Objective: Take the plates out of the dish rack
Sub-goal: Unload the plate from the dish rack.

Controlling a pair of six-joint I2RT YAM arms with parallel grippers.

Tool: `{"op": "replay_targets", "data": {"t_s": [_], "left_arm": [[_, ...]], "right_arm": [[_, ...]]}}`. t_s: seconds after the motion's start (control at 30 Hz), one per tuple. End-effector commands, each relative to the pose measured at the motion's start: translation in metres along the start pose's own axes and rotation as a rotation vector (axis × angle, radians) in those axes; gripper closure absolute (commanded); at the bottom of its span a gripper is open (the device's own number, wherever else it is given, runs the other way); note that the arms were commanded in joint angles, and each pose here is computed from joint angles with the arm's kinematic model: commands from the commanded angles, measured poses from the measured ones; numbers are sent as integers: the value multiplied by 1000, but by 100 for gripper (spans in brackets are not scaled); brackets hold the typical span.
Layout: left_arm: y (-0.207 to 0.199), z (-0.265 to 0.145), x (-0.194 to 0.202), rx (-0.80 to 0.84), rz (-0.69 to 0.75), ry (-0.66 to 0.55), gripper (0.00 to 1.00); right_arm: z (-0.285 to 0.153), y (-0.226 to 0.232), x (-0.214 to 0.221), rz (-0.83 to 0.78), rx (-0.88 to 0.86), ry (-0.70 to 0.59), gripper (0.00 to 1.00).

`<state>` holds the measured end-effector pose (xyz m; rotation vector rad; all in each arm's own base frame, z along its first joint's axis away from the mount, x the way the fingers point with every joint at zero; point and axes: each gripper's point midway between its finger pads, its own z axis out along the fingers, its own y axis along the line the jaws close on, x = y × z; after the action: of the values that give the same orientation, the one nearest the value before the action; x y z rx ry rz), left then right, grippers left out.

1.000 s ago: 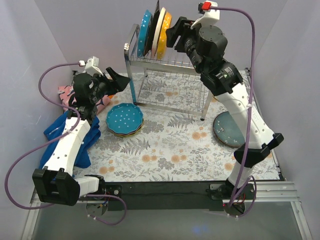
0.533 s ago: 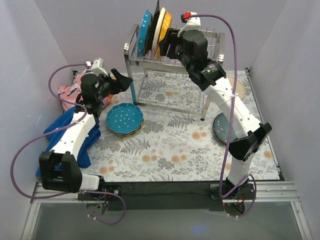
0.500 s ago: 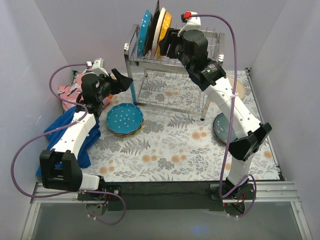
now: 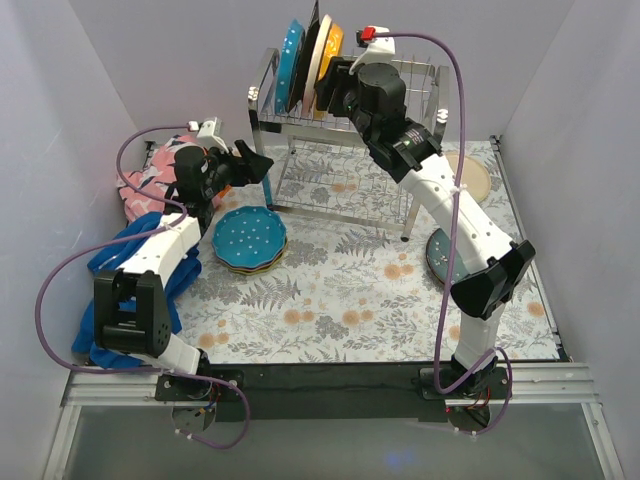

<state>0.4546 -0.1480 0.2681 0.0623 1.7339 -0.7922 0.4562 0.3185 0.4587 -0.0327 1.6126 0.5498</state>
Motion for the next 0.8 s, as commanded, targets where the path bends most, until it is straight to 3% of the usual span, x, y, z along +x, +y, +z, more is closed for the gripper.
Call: {"op": "replay_targets", "data": {"t_s": [0.0, 0.67, 0.77], "left_arm": [[-7, 2, -20, 36, 95, -66, 32], [2, 31, -1, 22, 279, -84, 39], [-5, 34, 4, 54, 294, -81, 51]], "right_arm": [[2, 4, -9, -8, 16, -68, 39], [30, -8, 14, -86, 185, -111, 39], [34, -9, 19, -99, 191, -111, 39]]}}
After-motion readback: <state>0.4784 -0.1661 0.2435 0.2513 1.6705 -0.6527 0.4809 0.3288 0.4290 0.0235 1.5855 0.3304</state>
